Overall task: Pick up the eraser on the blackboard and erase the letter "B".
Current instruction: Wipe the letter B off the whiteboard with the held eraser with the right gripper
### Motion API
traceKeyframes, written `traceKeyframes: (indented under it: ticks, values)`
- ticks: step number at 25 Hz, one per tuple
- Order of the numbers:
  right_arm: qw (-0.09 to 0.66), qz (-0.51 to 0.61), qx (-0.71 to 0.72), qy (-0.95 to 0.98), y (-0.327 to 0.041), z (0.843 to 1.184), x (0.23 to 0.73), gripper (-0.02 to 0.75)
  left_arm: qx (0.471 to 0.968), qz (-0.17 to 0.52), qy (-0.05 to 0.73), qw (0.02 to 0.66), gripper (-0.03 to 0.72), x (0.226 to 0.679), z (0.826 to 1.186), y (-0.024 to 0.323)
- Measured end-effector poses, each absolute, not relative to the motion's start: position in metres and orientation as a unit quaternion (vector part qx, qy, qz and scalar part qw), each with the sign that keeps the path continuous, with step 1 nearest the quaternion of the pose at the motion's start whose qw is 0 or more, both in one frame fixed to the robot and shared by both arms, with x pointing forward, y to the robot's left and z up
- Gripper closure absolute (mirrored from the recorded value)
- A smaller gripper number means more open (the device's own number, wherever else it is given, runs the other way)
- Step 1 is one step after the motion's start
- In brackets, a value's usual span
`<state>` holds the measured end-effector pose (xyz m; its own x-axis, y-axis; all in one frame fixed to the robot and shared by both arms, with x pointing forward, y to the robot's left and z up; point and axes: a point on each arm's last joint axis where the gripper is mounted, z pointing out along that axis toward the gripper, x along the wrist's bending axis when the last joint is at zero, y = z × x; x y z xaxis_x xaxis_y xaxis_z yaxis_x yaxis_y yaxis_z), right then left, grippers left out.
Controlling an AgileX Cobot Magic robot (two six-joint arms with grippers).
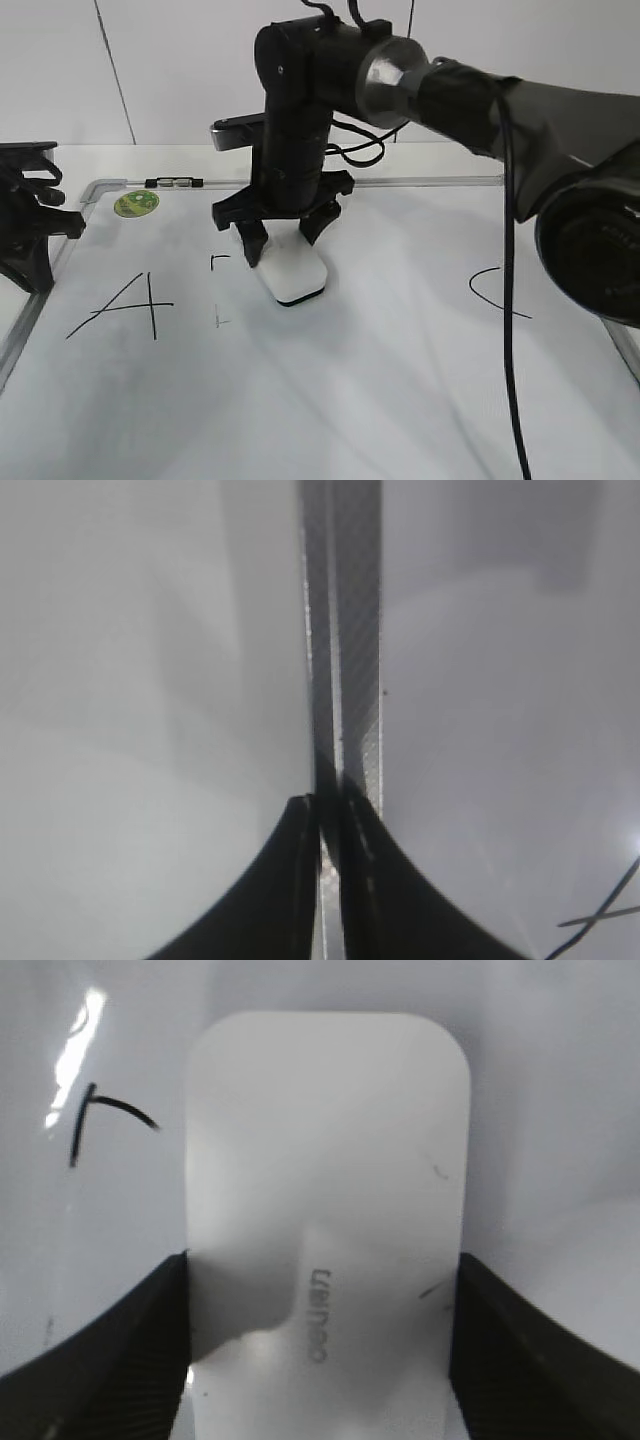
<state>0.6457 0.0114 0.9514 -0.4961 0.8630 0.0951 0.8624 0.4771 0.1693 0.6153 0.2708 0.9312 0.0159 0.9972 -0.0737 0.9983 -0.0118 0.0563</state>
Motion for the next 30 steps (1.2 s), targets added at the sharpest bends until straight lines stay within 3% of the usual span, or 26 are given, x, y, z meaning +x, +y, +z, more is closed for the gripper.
traceKeyframes:
  ticks: [16, 30]
  values:
    - [-0.014, 0.138, 0.429, 0.893, 0.067, 0.95, 0.608, 0.169, 0.711, -0.008, 0.701, 0.044, 0.665, 0.615, 0.931, 0.271]
    - [0.002, 0.132, 0.469, 0.873, 0.055, 0.948, 0.62, 0.169, 0.711, -0.008, 0.701, 0.045, 0.665, 0.615, 0.931, 0.271]
